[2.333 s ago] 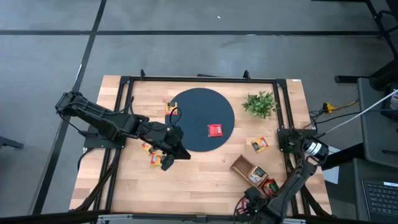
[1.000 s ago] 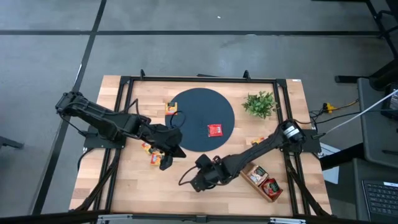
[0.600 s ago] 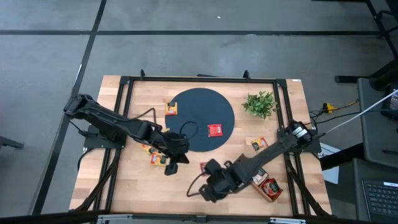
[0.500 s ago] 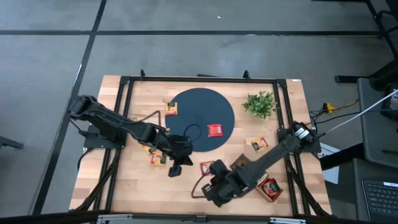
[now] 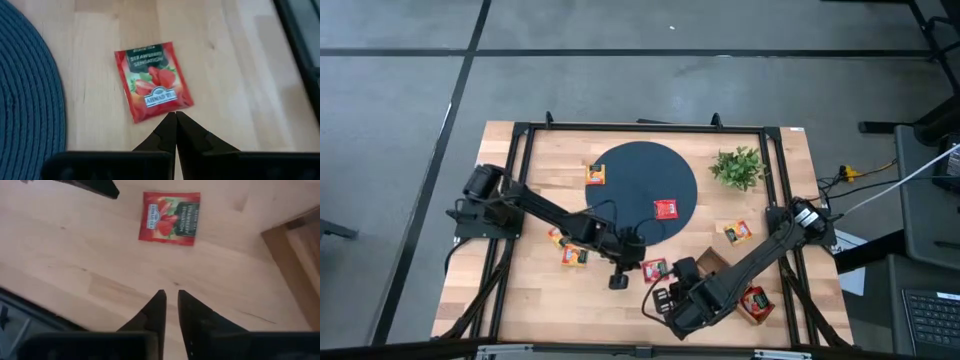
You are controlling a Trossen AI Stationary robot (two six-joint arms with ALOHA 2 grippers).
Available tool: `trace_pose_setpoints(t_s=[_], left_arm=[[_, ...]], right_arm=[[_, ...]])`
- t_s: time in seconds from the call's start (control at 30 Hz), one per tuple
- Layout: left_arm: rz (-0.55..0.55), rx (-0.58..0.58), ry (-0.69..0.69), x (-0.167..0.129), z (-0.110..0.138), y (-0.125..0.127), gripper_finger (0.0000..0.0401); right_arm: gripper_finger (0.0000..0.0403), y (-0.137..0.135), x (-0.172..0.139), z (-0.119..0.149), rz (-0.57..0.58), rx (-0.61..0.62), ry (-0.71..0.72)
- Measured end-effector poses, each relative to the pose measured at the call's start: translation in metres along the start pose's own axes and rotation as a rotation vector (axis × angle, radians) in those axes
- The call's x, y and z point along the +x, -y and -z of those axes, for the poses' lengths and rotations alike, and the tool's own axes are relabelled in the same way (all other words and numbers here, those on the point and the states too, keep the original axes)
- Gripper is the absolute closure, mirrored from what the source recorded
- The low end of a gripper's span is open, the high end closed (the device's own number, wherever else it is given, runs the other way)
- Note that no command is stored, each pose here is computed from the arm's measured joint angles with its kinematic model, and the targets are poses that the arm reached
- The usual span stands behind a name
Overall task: Pick & Place Tea
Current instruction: Put the red tea bag into the right section of the wooden organizer
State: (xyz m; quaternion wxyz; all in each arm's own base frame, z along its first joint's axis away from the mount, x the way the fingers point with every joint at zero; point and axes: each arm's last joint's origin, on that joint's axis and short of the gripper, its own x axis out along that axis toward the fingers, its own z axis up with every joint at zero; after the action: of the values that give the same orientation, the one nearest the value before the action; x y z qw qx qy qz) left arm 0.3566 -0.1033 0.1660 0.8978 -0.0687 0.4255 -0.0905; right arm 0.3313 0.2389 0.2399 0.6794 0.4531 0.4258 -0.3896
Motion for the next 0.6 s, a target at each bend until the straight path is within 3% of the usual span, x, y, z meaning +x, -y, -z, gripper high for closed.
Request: trace_pose_setpoints(t_s=[0.3, 0.6], left_arm=[[-0.073, 0.014, 0.039, 0.019, 0.003, -0.004, 0.0399], [-0.085, 0.023, 0.002, 0.043, 0.016, -0.008, 0.0398]], right_arm=[[0.0267, 0.011, 0.03, 0.005, -0.018, 0.133, 0.034], [0.0256, 0.014, 0.043, 0.002, -0.04, 0.216, 0.052]])
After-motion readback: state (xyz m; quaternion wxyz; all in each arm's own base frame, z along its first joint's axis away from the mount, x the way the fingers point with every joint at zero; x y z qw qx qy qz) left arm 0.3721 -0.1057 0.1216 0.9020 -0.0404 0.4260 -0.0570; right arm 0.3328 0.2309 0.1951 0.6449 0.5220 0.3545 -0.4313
